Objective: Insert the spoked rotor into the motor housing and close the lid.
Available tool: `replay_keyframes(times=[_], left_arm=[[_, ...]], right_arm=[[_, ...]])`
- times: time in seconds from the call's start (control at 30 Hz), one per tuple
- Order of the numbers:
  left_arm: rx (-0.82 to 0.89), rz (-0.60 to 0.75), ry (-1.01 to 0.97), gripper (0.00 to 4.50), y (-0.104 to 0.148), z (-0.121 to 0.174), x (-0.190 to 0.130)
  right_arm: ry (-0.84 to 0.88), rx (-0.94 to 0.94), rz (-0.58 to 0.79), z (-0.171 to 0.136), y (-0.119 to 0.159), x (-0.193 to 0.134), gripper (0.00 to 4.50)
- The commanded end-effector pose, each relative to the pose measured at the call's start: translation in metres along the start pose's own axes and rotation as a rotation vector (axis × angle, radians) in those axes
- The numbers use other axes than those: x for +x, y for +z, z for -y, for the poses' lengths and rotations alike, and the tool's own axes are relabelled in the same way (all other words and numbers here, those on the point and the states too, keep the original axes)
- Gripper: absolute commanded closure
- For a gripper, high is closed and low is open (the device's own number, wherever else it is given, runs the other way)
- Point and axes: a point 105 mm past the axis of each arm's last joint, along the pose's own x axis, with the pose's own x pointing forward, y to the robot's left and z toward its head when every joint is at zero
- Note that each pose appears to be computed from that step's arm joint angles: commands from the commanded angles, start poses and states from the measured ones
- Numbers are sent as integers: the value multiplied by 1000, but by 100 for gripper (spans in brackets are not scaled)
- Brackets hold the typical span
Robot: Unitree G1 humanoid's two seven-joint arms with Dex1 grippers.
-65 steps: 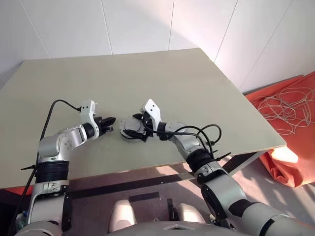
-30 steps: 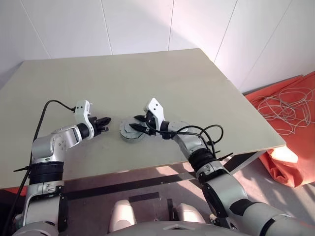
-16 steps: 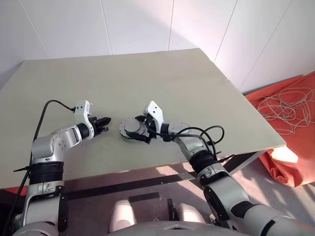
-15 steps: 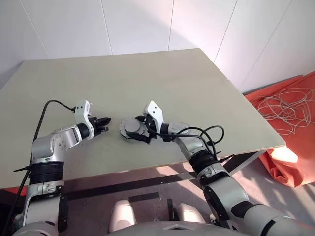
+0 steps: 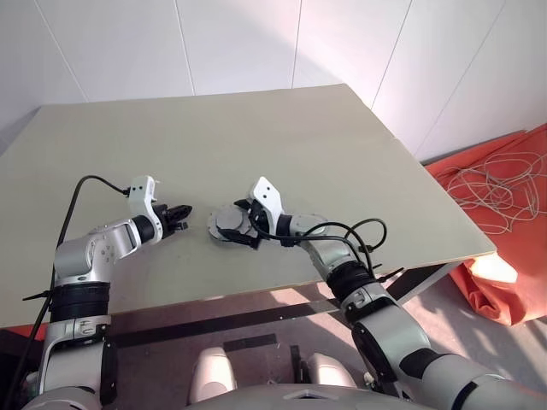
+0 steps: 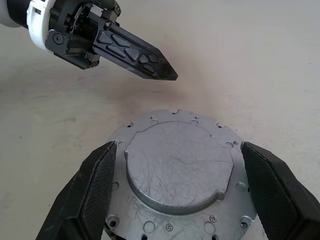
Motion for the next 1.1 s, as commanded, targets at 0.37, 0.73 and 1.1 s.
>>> replay_keyframes(times=[0.37,0.73,1.1], left_arm=[[22,47,6,450,14,-1,-4],[23,50,9,450,15,-2,-4],[19,54,18,450,16,-4,-5]], right_arm=[[10,-80,-85,5,-10,-3,2],[3,-62,-84,5,-12,-4,2],[14,-63,-90,5,-12,-4,93]])
